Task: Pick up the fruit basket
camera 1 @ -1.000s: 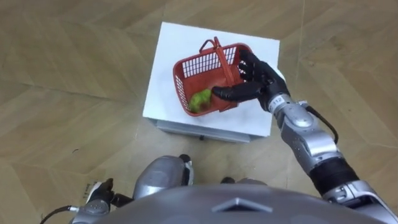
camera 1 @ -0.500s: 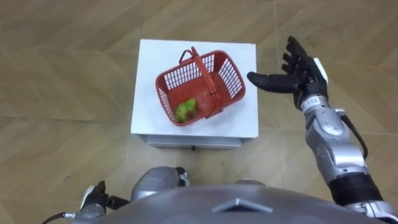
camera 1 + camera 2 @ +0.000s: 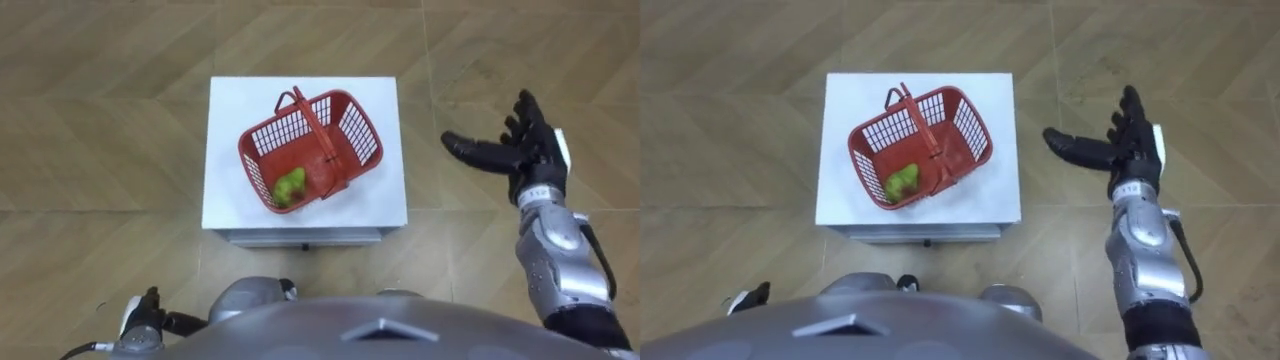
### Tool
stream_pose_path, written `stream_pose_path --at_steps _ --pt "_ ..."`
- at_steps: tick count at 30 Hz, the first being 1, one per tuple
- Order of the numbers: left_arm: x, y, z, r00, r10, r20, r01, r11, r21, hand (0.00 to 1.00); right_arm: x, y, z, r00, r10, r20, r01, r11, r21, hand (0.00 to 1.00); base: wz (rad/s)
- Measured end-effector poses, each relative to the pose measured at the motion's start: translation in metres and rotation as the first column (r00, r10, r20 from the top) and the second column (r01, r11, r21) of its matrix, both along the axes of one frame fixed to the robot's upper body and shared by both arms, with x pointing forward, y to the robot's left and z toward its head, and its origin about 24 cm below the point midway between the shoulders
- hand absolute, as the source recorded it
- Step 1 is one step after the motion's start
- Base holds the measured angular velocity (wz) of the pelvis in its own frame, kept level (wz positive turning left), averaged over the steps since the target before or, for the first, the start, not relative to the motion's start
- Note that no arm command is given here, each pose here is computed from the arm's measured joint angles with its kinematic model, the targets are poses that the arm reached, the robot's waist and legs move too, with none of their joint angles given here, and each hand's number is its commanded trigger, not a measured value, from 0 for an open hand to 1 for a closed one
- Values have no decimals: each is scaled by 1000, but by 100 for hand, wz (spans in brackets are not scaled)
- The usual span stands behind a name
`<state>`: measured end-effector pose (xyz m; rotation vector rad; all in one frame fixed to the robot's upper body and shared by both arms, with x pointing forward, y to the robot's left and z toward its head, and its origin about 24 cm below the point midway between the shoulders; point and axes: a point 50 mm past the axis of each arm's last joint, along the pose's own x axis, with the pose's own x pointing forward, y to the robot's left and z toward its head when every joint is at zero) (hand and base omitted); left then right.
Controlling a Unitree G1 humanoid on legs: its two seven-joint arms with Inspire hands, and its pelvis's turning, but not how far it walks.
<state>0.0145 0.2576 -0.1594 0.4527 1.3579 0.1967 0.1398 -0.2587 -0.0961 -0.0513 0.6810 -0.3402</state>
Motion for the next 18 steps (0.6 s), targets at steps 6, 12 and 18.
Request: stream_pose_path --at_steps 6,12,18 --pt "1 0 0 998 -52 -18 52 998 20 0 -86 -8 -52 900 -26 -435 23 1000 -12 0 1" --pt "1 -8 -3 994 -95 -54 96 995 2 0 -130 6 -69 786 -20 -618 80 994 69 0 0" --pt "-3 -14 -5 992 -84 -97 82 996 -27 0 -147 11 -73 667 75 -741 -8 996 94 0 6"
